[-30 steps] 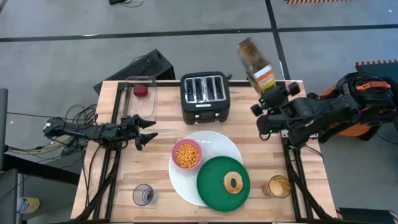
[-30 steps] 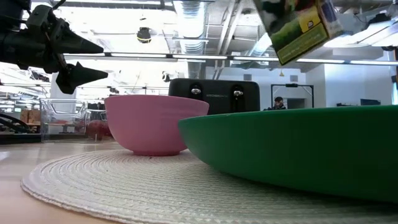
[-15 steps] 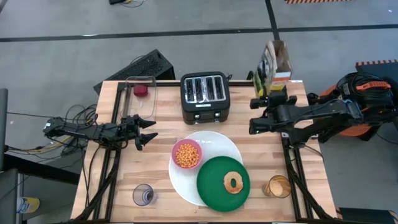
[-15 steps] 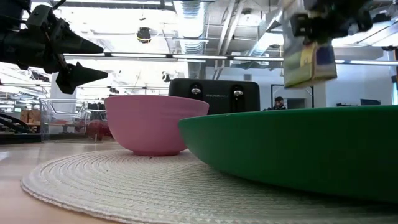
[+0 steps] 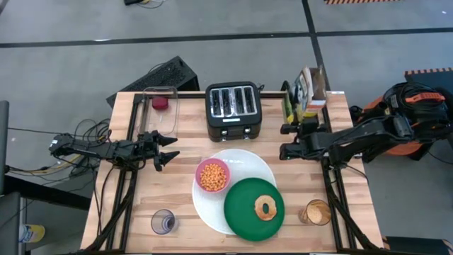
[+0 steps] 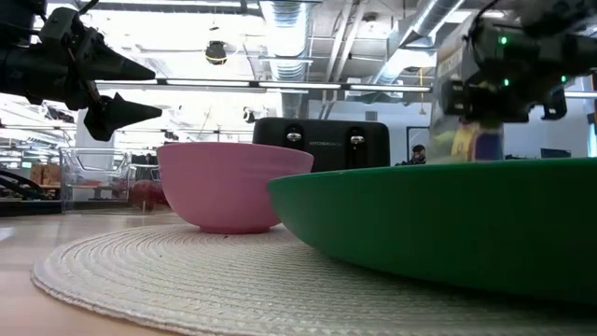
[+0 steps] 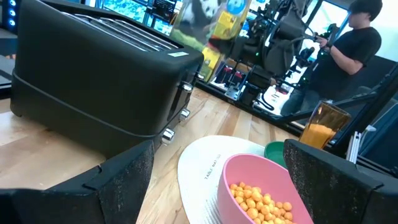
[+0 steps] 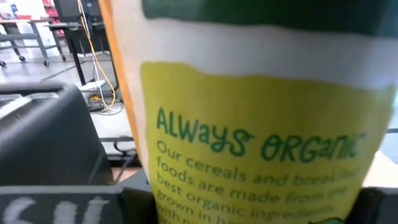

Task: Arrange a breakfast setting
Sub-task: Pour the cereal from the cereal box into the pink bowl

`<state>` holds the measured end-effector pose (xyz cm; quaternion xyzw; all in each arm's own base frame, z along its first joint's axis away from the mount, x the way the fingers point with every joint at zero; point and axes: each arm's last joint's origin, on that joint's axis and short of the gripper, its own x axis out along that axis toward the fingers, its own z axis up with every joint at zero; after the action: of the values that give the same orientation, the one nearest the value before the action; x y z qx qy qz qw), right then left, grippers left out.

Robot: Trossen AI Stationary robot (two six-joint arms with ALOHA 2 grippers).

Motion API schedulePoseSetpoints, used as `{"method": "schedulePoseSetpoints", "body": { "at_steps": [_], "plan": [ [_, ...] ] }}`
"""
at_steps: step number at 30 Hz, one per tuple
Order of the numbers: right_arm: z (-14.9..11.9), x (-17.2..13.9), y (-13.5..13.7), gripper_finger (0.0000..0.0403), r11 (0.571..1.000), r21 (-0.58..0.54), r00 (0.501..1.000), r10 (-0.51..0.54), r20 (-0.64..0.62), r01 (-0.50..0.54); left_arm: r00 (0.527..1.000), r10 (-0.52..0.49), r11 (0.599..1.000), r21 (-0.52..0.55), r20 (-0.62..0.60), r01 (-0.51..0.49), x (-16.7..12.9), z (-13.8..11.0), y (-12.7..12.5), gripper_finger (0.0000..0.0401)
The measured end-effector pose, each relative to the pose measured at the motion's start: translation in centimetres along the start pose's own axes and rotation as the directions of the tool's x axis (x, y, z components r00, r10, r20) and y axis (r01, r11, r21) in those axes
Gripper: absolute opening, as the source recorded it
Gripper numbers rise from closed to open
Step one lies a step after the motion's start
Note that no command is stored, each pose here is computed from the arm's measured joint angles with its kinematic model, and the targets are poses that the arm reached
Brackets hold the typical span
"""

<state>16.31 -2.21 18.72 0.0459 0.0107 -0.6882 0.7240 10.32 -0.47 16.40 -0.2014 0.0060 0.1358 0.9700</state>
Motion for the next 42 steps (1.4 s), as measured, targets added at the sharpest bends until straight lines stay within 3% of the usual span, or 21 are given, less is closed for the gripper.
{"method": "schedulePoseSetpoints", "body": {
  "at_steps": [14,28,35,42],
  "plan": [
    [-3.0,1.6,-0.5,0.0197,0.997,-0.058,0.991,-0.050,-0.126,0.043,1.000,0.000,1.000,0.000,0.000,0.000,0.0,0.0,0.0,0.0344],
    [-4.2,2.0,0.4,0.0288,0.998,-0.002,0.985,-0.055,-0.166,0.056,1.000,0.000,1.000,0.000,0.000,0.000,0.0,0.0,0.0,0.0344],
    [-3.8,1.7,0.5,0.0387,0.999,0.023,0.985,-0.034,-0.169,0.038,1.000,0.000,1.000,0.000,0.000,0.000,0.0,0.0,0.0,0.0344],
    [-4.0,0.8,0.7,0.0384,0.999,0.033,0.985,0.019,-0.174,-0.013,1.000,0.000,1.000,0.000,0.000,0.000,0.0,0.0,0.0,0.0344]
  ]
}}
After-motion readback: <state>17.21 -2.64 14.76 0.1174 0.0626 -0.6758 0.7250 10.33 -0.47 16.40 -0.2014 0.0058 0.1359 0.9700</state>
